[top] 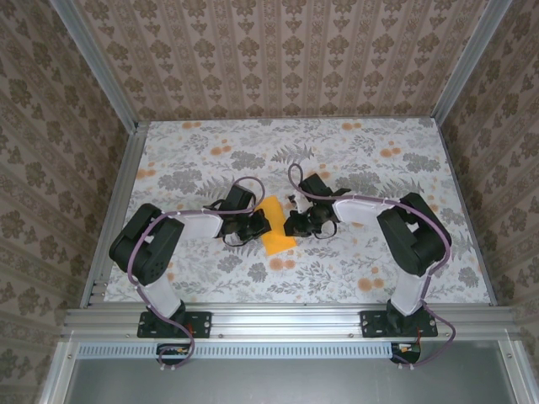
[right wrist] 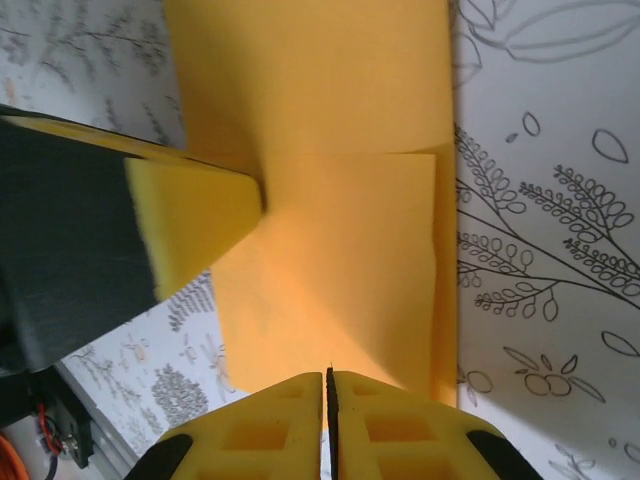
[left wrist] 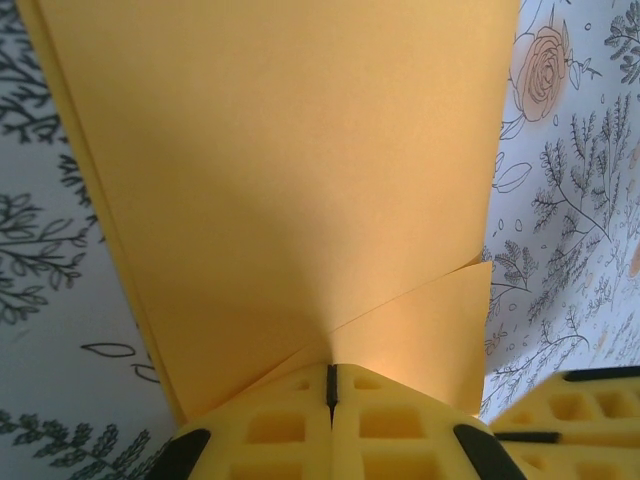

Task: Fold a paper plane with a square sheet of paper (pick it up from the middle)
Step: Fold the triangle a second time at the center of the table.

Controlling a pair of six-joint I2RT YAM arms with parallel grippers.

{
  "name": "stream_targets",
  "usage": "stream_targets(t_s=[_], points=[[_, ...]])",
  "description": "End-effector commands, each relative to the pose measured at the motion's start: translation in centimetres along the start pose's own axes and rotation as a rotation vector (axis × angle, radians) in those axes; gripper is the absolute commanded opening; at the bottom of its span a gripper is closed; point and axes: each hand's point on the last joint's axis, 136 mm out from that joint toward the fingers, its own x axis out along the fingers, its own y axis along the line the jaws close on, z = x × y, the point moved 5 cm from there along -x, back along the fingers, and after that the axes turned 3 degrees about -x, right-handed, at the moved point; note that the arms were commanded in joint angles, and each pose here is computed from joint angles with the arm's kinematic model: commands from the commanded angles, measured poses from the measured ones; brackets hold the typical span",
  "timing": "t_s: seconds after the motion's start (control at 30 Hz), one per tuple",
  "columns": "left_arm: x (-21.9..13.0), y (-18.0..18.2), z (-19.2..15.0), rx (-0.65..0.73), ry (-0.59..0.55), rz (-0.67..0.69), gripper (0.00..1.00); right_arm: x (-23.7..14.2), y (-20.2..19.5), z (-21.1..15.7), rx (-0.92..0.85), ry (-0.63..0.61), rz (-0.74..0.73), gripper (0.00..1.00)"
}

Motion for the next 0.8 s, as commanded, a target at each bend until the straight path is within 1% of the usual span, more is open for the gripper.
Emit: stream_targets(t_s=[0.0, 0.17, 0.3, 0.43, 0.53, 0.77], points=[[0.4, 2.0, -0.3, -0.010, 0.014, 0.099, 0.01, 1.0, -1.2, -1.0, 0.035, 0.048, -0.055, 0.11], [-0.3, 0.1, -0.1, 0.022, 0.000, 0.050, 0.03, 1.4, -2.7, -2.0, 0.055, 0.075, -0.122, 0.11], [-1.0, -2.2, -0.3, 0.044, -0.008, -0.030, 0.05, 1.7, -3.2, -2.5, 0.072, 0.090, -0.135, 0.10], [-0.7, -3.6, -1.1, 0.037, 0.016, -0.091, 0.06, 1.9, -3.3, -2.5, 0.076, 0.086, -0.134, 0.09], [-0.2, -3.8, -1.7, 0.041, 0.033, -0.082, 0.05, 2.0, -3.3, -2.5, 0.079, 0.088, -0.135, 0.09], [1.4, -2.5, -2.5, 0.013, 0.062, -0.030, 0.05, 2.1, -3.5, -2.5, 0.086, 0.091, -0.142, 0.08]])
